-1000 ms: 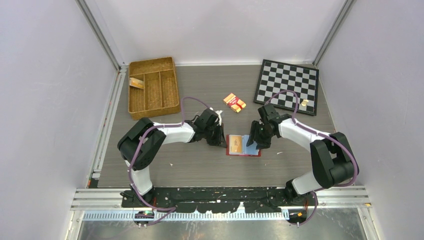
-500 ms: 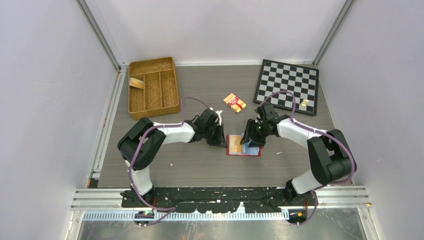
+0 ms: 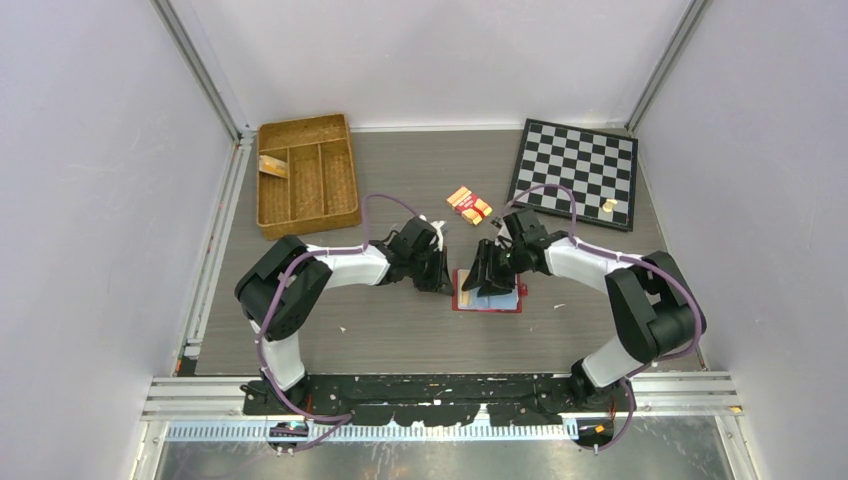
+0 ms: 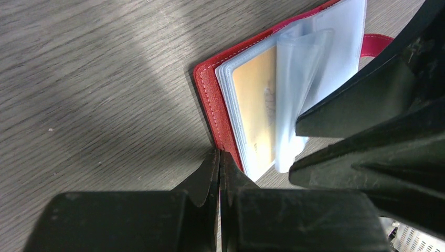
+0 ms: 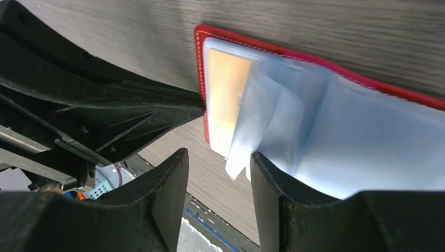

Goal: Put the credit cards into the card holder
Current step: Turn over the card slot in the card holder.

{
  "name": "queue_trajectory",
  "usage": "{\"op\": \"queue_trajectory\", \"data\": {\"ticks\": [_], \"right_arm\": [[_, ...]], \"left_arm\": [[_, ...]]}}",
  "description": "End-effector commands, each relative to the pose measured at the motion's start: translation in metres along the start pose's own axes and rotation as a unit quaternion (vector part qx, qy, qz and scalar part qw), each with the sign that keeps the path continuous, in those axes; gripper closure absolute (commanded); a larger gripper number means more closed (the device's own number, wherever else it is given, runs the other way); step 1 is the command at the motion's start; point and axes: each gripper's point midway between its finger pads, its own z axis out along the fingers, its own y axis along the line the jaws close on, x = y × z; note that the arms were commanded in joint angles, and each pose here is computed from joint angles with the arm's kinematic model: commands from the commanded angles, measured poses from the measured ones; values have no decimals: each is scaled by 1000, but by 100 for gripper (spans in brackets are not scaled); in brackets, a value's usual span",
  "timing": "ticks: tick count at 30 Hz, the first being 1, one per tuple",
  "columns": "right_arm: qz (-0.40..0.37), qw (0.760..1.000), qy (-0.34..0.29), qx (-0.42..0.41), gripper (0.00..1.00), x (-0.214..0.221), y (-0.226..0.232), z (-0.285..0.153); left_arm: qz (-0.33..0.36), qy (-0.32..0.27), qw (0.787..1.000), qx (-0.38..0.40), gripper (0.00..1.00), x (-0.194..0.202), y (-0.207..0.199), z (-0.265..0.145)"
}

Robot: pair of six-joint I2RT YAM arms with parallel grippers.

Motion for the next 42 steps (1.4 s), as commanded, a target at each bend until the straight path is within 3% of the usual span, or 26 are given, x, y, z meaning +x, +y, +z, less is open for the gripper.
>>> {"op": "queue_trajectory", "data": {"ticks": [1,11,19,23,27,32,35,42], "right_arm": [[-25,998,-9,-49,48,-11,36,-1],[-45,996,-43,-61,48,-19,62,-18],[-42,992,-112,37,45,-36,36,-38],[-37,984,-144,98,44,-43,16,-52],[-33,977,-183,106,40,-53,11,-70],[-45,965,-234,112,34,-64,9,-99],[-53,960,-251,115,30,-69,6,-110],[-64,957,-257,122,26,-69,-3,-116]], "left_arm": [[11,-9,1000,-19,100,-3,3,-4],[14,-17,999,-25,100,-5,5,-8],[22,-40,998,-37,95,-12,7,-19],[29,-57,997,-45,83,-22,7,-35],[36,-72,995,-65,67,-34,13,-57],[55,-94,988,-109,43,-63,35,-101],[59,-125,977,-162,27,-100,65,-140],[18,-197,947,-253,18,-177,148,-222]]}}
